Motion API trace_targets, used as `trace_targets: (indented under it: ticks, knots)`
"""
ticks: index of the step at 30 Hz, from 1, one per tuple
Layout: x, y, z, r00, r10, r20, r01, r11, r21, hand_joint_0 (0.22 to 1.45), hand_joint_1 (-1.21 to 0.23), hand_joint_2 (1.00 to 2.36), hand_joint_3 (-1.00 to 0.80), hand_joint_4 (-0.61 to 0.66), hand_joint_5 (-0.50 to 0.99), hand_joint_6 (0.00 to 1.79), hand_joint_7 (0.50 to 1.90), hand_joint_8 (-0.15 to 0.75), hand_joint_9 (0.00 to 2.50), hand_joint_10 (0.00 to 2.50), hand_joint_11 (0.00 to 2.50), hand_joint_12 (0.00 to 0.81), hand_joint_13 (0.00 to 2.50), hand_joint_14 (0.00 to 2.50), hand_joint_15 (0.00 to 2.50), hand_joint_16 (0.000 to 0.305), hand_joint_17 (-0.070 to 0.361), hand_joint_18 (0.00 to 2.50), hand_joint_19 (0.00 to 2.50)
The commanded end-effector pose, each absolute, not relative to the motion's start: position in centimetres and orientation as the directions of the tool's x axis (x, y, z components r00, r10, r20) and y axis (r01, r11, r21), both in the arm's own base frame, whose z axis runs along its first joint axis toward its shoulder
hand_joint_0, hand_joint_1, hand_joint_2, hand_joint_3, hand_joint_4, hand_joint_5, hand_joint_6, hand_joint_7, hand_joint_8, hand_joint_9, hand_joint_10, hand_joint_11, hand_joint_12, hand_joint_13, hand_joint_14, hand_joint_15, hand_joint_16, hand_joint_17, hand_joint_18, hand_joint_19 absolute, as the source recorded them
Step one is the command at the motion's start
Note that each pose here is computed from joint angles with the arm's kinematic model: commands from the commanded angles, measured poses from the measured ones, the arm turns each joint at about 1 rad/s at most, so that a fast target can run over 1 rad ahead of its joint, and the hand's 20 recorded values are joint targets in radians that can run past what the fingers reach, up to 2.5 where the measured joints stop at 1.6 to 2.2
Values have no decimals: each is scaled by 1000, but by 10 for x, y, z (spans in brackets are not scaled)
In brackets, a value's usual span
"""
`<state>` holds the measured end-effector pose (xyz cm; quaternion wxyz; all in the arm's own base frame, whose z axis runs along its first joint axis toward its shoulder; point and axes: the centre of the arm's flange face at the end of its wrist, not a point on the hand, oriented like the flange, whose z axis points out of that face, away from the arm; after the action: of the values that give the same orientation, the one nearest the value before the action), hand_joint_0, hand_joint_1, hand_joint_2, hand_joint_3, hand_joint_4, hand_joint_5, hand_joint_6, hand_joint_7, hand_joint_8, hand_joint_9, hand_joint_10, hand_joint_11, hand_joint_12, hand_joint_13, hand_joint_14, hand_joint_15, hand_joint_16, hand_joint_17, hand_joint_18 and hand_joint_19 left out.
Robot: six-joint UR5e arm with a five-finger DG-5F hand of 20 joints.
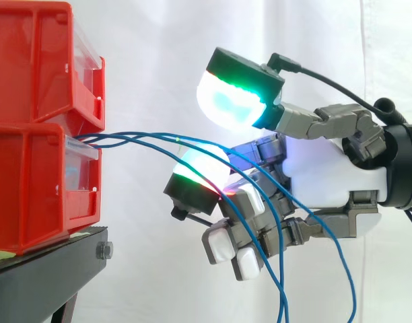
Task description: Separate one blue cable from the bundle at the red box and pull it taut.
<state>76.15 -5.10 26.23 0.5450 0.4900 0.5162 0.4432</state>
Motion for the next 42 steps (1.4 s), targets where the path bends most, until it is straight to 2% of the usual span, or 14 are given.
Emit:
trace_targets:
  ticks: [1,7,15,17,19,21,23,24,25,27,30,31,35,42]
  knots:
    - [762,-51,264,76,989,-127,19,126,992,607,-719,1013,-368,213,-168,829,1406,314,952,27,776,379,942,22,571,54,121,756,763]
    - [763,-51,266,77,989,-127,17,126,992,695,-929,1005,-445,207,-200,853,1405,295,859,30,763,364,886,21,543,56,127,730,697]
    - [762,-51,265,73,989,-128,20,127,992,806,-940,1000,-488,168,-217,872,1393,260,794,29,767,357,848,21,520,55,124,725,644]
    - [762,-51,265,73,989,-128,20,127,992,739,-994,1000,-500,153,-227,866,1393,247,731,26,759,358,779,20,494,56,126,722,606]
    - [763,-51,264,73,989,-128,20,127,992,553,-1051,1000,-500,146,-230,864,1356,250,693,29,757,375,733,20,488,59,133,684,604]
    - [763,-51,265,73,989,-127,18,126,992,446,-1022,1000,-500,164,-217,857,1314,277,703,27,747,404,740,18,475,66,148,708,600]
    - [763,-51,265,72,989,-127,18,126,992,378,-873,1000,-500,172,-185,823,1272,314,744,25,690,427,770,19,469,73,163,750,620]
    - [763,-51,265,72,989,-127,18,126,992,391,-671,1000,-500,156,-154,779,1283,313,796,21,635,436,813,19,482,72,163,756,654]
    - [763,-51,265,73,989,-127,18,126,992,451,-476,1000,-500,105,-112,710,1389,297,890,24,601,417,843,19,488,66,148,735,712]
    - [763,-51,266,74,989,-127,17,126,992,537,-371,1000,-500,58,-84,662,1461,275,981,25,617,379,898,20,516,57,128,738,775]
    - [763,-51,266,75,989,-127,16,126,992,616,-400,1000,-500,127,-81,654,1527,272,1008,25,639,366,928,22,531,54,121,753,796]
    - [763,-51,265,74,989,-127,17,126,992,621,-432,1001,-491,166,-95,686,1484,285,1014,25,654,371,931,23,538,55,123,761,789]
    - [763,-51,266,74,989,-126,14,126,992,600,-472,1021,-287,190,-122,741,1416,307,1009,28,701,380,938,21,552,55,125,755,797]
    - [763,-51,265,75,989,-128,20,127,992,579,-649,1023,-223,213,-171,793,1386,306,957,28,734,392,922,21,551,58,130,753,777]
